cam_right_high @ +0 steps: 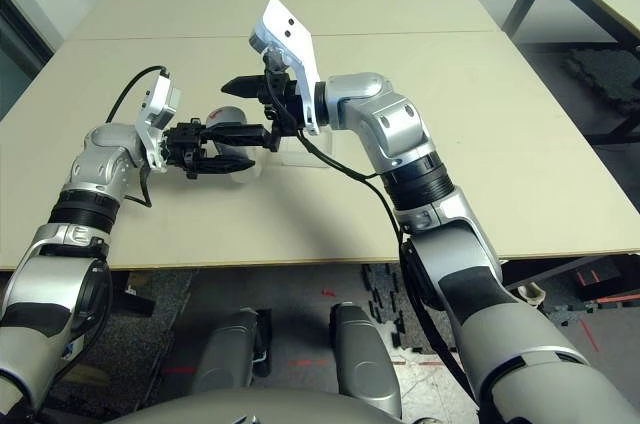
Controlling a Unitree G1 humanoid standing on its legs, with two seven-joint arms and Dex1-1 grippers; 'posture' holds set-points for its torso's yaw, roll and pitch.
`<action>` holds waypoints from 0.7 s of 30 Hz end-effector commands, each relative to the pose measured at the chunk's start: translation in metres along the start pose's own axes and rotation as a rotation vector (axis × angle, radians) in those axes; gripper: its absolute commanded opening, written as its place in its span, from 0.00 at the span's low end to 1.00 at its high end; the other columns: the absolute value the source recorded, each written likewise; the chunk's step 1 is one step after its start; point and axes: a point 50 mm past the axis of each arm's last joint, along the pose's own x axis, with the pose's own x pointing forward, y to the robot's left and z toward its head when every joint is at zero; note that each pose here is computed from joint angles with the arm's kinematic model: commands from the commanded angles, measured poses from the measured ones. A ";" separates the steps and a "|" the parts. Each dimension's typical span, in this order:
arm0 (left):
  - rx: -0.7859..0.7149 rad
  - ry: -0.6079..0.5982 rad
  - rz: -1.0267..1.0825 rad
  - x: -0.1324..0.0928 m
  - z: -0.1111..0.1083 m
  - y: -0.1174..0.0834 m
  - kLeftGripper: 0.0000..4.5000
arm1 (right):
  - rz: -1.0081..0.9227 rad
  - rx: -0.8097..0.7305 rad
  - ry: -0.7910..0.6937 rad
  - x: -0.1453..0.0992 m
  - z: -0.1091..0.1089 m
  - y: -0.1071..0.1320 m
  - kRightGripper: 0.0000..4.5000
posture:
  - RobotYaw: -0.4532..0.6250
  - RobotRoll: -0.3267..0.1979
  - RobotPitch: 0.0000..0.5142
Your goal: Pour the medicine from the bottle into the box.
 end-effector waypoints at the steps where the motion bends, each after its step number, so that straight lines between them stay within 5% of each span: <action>1: -0.001 0.008 -0.017 0.002 -0.001 -0.002 0.56 | 0.020 -0.034 0.027 0.005 0.000 0.001 1.00 | 0.36 0.62 0.21; 13: -0.002 0.009 -0.018 0.002 -0.002 -0.003 0.56 | 0.044 -0.047 0.047 0.006 -0.004 0.003 1.00 | 0.36 0.62 0.20; 19: -0.004 0.010 -0.020 0.002 -0.002 -0.004 0.56 | 0.049 -0.043 0.051 0.006 -0.004 0.003 0.57 | 0.36 0.62 0.20; 21: -0.004 0.010 -0.020 0.002 -0.002 -0.003 0.56 | 0.051 -0.044 0.053 0.006 -0.005 0.003 0.57 | 0.36 0.62 0.20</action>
